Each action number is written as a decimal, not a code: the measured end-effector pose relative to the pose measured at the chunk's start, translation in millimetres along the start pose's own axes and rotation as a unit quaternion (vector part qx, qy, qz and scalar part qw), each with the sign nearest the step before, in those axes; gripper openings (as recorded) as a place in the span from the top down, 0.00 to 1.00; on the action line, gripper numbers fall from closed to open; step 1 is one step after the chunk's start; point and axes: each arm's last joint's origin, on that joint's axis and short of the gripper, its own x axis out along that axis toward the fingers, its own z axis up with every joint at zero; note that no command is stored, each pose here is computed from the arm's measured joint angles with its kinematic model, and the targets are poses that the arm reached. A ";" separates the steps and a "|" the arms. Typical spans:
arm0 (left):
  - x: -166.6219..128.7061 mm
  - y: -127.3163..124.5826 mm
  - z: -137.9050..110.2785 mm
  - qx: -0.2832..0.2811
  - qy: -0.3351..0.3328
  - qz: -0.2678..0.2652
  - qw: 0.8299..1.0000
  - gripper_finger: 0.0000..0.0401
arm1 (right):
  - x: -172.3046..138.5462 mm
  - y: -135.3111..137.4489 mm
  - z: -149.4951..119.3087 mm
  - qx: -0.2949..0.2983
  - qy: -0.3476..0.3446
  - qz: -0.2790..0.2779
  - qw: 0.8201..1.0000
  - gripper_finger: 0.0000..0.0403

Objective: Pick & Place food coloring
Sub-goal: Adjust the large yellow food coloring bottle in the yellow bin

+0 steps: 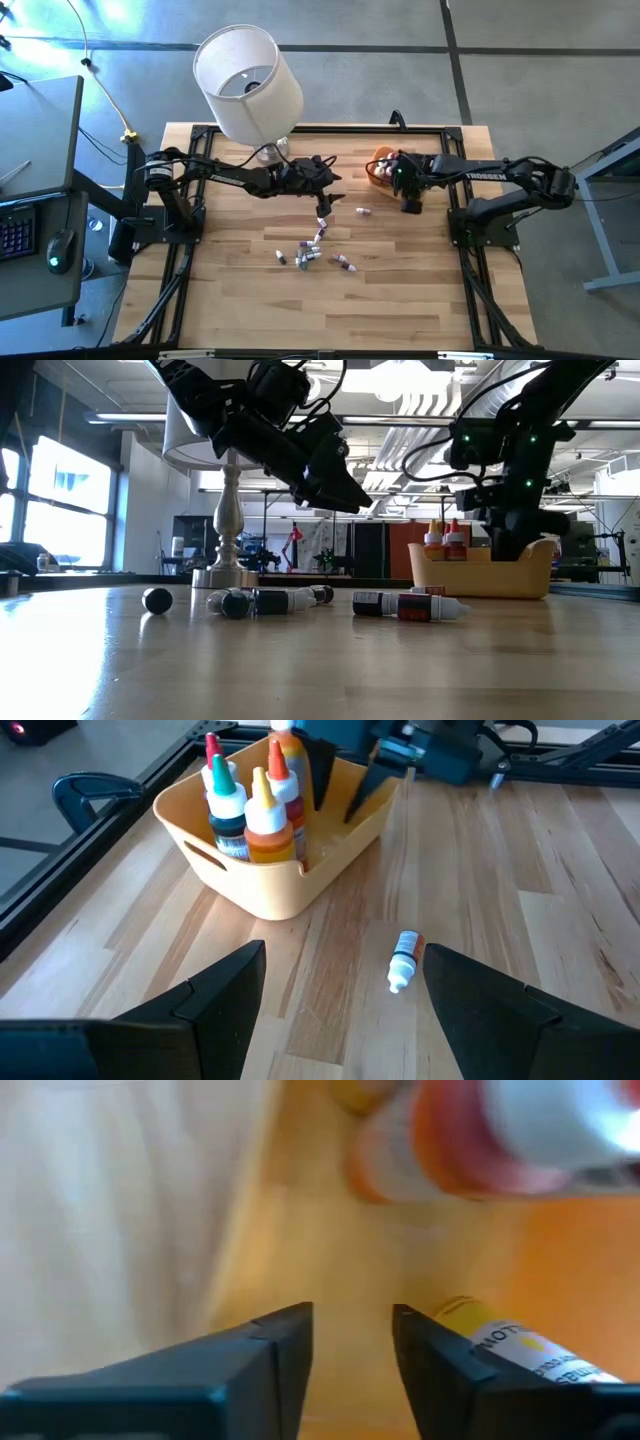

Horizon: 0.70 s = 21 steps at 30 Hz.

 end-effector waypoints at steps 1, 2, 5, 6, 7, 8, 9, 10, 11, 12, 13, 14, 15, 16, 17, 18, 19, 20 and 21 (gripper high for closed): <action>0.0 0.0 0.0 0.000 0.000 0.000 1.000 0.33 | 0.0 0.8 -0.2 -0.006 -0.002 0.013 1.000 0.65; 0.0 0.0 0.0 0.000 0.000 0.000 1.000 0.33 | 0.0 1.5 -0.5 -0.009 -0.003 0.023 1.000 0.63; 0.0 0.0 -0.1 0.000 0.000 0.000 1.000 0.33 | -0.1 2.3 -1.6 -0.024 0.001 0.032 0.999 0.61; 0.0 0.0 0.0 0.000 0.000 0.000 1.000 0.33 | -0.1 2.4 -2.1 -0.033 0.004 0.032 0.999 0.61; 0.0 0.1 0.2 0.000 -0.001 0.000 1.000 0.33 | 0.0 2.2 -2.3 -0.040 0.005 0.028 0.999 0.61; 0.0 0.0 0.5 0.000 -0.002 0.000 1.000 0.33 | 0.0 2.0 -2.1 -0.049 0.005 0.025 0.998 0.62; 0.0 0.0 1.0 0.000 -0.005 0.000 1.000 0.33 | 0.0 2.0 -1.8 -0.061 0.003 0.025 0.998 0.64; 0.0 0.1 1.6 0.000 -0.008 0.000 1.000 0.33 | -0.1 2.5 -1.5 -0.075 0.001 0.026 0.997 0.65; 0.0 0.0 2.0 0.000 -0.010 0.000 1.000 0.33 | -0.2 3.2 -1.1 -0.090 0.000 0.026 0.996 0.67; -0.1 0.0 2.4 0.001 -0.012 0.000 1.000 0.33 | -0.3 3.8 -0.6 -0.106 -0.002 0.024 0.994 0.68; -0.1 0.2 2.8 0.002 -0.015 0.001 1.000 0.33 | -0.4 4.3 0.0 -0.122 -0.001 0.014 0.992 0.69; -0.1 0.1 3.5 0.003 -0.018 0.001 1.000 0.33 | -0.8 4.8 0.4 -0.134 0.003 0.002 0.991 0.71; -0.1 0.2 4.4 0.004 -0.022 0.002 1.000 0.33 | -1.5 5.5 0.6 -0.142 0.007 -0.011 0.990 0.72; -0.2 0.4 5.2 0.008 -0.026 0.005 1.000 0.33 | -2.6 6.1 0.3 -0.150 0.013 -0.026 0.988 0.74; -0.2 0.6 6.1 0.014 -0.031 0.009 0.999 0.33 | -4.6 6.9 -0.4 -0.160 0.021 -0.036 0.986 0.75; -0.3 0.9 7.2 0.021 -0.037 0.015 0.999 0.33 | -7.3 7.7 -1.2 -0.171 0.031 -0.041 0.984 0.77; -0.4 1.1 8.8 0.028 -0.044 0.019 0.998 0.33 | -10.4 8.8 -1.8 -0.181 0.038 -0.043 0.982 0.79; -0.6 1.5 10.7 0.036 -0.054 0.023 0.998 0.33 | -13.3 10.1 -2.4 -0.191 0.040 -0.043 0.980 0.81; -0.9 1.7 12.5 0.041 -0.063 0.027 0.997 0.33 | -15.8 11.8 -2.7 -0.198 0.038 -0.044 0.978 0.82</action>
